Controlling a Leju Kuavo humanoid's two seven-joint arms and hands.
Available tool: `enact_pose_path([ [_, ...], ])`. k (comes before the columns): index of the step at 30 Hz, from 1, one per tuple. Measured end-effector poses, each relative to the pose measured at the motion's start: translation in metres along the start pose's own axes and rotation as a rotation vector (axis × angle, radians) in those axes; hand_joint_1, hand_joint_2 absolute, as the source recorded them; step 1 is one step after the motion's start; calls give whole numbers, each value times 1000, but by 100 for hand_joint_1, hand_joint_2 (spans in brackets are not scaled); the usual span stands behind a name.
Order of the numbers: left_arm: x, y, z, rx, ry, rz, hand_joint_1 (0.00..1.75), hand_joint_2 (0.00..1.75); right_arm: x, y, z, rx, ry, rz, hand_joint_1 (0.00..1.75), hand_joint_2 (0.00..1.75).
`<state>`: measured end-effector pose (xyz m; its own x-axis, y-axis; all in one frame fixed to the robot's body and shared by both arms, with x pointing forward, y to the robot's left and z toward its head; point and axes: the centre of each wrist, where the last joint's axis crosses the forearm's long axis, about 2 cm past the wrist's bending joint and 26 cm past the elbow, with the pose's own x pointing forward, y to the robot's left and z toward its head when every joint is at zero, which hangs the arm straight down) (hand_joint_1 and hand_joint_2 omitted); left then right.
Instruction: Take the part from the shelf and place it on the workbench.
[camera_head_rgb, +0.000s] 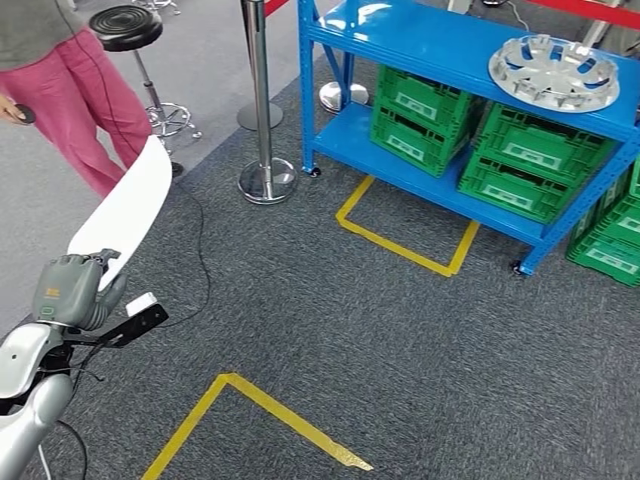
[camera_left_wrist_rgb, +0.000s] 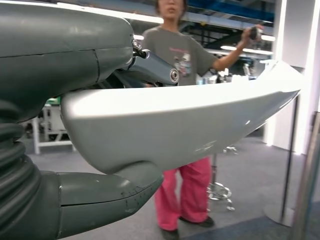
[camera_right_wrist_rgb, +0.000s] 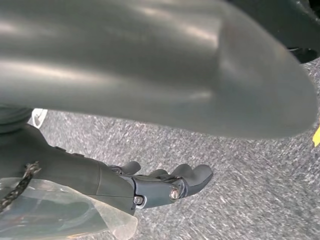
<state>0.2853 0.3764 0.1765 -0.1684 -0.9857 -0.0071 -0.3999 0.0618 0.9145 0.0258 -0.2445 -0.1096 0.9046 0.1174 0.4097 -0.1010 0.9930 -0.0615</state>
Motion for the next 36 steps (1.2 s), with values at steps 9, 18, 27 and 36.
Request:
enact_pose_path([
  [9, -4, 2, -2, 10, 6, -7, 175, 175, 3, 0, -1, 14, -6, 15, 0, 0],
  [18, -5, 1, -3, 9, 13, -8, 175, 175, 3, 0, -1, 18, -6, 18, 0, 0],
  [27, -7, 2, -4, 15, 22, -9, 175, 175, 3, 0, -1, 18, -8, 18, 0, 0],
  [36, -6, 1, -3, 7, 27, -4, 175, 175, 3, -3, -1, 11, -6, 23, 0, 0],
])
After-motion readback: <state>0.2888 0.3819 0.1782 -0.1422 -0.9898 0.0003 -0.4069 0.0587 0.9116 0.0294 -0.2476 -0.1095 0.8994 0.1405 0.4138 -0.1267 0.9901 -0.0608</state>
